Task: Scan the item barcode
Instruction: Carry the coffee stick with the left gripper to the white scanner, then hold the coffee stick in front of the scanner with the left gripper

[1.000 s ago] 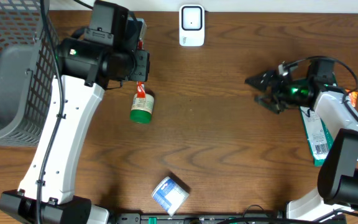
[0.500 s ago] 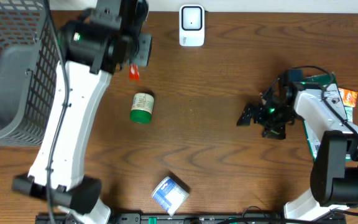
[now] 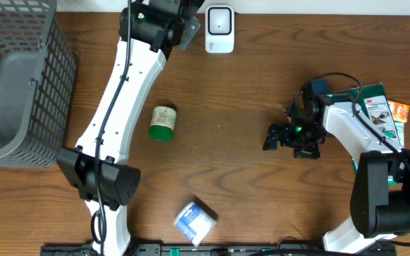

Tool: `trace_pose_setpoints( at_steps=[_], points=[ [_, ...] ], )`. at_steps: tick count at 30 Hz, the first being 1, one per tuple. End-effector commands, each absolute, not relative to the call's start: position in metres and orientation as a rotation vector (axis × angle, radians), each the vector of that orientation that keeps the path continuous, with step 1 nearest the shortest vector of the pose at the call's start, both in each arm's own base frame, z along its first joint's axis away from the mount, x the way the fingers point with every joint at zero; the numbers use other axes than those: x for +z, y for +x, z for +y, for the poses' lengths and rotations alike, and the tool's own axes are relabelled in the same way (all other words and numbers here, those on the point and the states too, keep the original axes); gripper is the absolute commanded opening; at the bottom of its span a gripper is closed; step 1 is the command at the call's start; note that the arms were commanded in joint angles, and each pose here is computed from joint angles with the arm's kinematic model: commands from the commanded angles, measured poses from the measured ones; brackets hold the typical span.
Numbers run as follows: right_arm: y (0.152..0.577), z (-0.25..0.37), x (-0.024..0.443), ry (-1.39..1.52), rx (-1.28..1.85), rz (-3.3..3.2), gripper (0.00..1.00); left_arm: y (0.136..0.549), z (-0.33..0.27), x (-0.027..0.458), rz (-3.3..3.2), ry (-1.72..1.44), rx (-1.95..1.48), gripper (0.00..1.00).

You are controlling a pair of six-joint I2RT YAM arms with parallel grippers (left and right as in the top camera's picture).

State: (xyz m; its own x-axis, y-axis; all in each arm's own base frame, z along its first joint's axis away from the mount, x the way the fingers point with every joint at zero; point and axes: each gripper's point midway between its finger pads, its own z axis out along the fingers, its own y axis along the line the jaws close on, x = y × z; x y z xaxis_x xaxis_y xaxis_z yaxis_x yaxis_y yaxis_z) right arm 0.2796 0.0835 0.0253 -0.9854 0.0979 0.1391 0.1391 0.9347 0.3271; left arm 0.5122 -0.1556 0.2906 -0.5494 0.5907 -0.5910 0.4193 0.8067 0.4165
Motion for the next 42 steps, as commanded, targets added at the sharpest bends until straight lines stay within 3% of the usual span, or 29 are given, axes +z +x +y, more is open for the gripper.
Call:
trace_pose_setpoints(
  at_steps=[1,13,25,42],
  points=[
    [0.285,0.083,0.031,-0.148,-0.512,-3.013,0.99,0.532,-0.158,0.296,2.126,0.867,0.414,0.07],
    [0.288,0.083,0.031,-0.146,-0.516,-3.023,0.99,0.597,-0.182,0.215,1.951,1.240,0.634,0.07],
    [0.288,0.083,0.031,-0.146,-0.516,-3.023,0.99,0.632,-0.199,0.152,1.914,1.247,0.664,0.07],
    [0.288,0.083,0.031,-0.146,-0.516,-3.023,0.99,0.647,-0.225,0.075,1.853,1.364,0.748,0.07]
  ],
)
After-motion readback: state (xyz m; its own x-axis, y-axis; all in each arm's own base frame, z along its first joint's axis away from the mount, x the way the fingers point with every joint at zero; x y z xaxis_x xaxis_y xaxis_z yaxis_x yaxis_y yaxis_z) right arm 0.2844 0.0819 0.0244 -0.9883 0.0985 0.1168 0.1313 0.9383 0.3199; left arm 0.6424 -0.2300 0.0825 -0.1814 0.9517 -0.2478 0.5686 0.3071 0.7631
